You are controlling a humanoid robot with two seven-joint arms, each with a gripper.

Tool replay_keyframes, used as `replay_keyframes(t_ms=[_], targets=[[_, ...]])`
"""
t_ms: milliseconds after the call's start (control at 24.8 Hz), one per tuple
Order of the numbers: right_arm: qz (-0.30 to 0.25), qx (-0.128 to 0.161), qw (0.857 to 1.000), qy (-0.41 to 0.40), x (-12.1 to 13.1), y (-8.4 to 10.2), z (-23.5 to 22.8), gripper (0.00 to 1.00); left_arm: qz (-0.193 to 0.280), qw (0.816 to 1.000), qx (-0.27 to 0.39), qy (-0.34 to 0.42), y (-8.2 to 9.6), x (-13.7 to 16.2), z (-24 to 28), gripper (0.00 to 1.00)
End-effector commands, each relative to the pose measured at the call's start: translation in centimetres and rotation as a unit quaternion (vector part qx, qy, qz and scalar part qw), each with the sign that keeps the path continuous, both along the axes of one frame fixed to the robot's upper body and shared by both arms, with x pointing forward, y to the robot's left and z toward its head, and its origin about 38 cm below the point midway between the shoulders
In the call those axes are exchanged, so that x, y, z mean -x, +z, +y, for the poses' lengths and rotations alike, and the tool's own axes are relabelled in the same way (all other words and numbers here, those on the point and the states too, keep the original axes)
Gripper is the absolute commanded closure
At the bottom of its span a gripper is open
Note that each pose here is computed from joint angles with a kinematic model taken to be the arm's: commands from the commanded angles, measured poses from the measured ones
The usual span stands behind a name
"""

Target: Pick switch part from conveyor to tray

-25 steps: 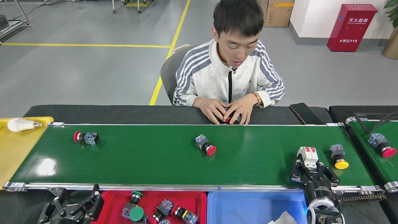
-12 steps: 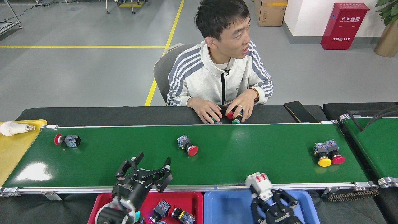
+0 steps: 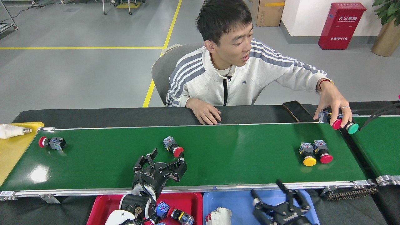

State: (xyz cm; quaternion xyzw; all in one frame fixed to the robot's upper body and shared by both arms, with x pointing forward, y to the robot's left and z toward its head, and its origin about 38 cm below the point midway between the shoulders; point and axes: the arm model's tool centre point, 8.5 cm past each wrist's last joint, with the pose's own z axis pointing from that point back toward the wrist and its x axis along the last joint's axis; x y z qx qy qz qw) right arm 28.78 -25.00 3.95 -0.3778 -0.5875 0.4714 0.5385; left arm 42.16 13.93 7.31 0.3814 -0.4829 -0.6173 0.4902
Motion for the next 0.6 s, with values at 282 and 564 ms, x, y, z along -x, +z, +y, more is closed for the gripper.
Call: replay_keyframes(t_ms=[282, 564], targets=[[0.018, 0.070, 0.989, -0.130, -1.2, 0.3, -4.9, 0.02, 0.008, 0.998, -0.019, 0.055, 0.0, -3.9, 1.8, 0.00], [0.046, 0.086, 0.992, -0.080, -6.0, 0.7, 1.0, 0.02, -0.008, 0.992, -0.038, 0.122, -0.9, -5.9, 4.0, 0.11]])
